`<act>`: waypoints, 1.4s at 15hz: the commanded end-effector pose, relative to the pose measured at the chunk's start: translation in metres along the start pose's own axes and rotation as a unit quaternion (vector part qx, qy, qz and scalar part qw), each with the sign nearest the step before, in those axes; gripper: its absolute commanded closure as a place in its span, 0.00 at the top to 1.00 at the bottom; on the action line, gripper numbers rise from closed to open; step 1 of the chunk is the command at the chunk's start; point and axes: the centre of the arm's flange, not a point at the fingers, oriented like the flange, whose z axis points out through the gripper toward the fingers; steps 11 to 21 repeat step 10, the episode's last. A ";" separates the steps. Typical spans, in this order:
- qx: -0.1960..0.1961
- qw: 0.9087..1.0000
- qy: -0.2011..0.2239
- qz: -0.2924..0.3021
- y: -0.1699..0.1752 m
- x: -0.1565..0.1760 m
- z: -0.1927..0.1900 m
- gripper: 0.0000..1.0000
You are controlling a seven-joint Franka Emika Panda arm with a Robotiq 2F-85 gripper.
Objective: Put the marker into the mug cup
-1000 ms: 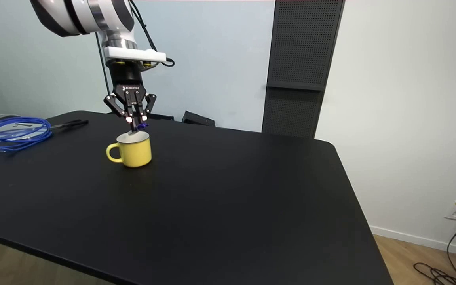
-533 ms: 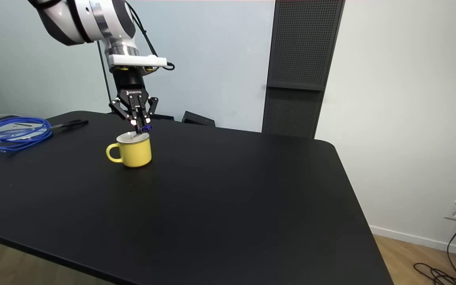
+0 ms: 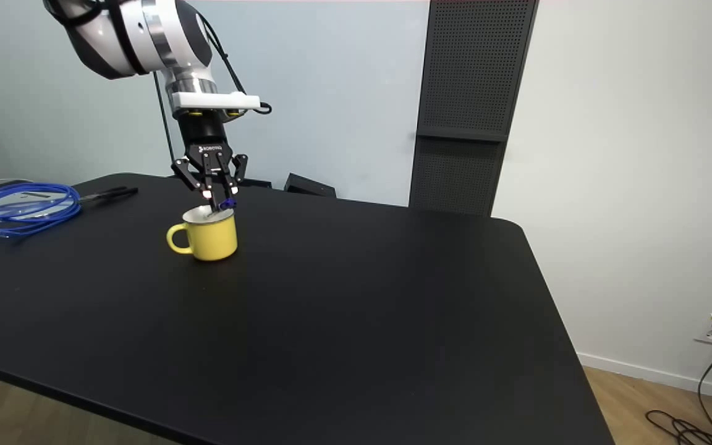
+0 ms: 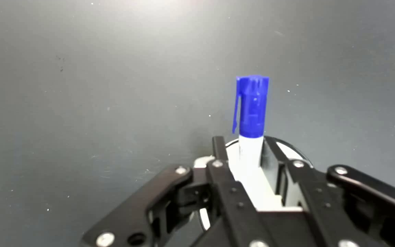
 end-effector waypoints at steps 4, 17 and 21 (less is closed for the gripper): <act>-0.010 1.000 0.004 0.015 0.005 0.012 -0.012 0.84; -0.004 0.999 0.035 0.013 -0.007 -0.001 -0.024 1.00; -0.004 0.999 0.035 0.013 -0.007 -0.001 -0.024 1.00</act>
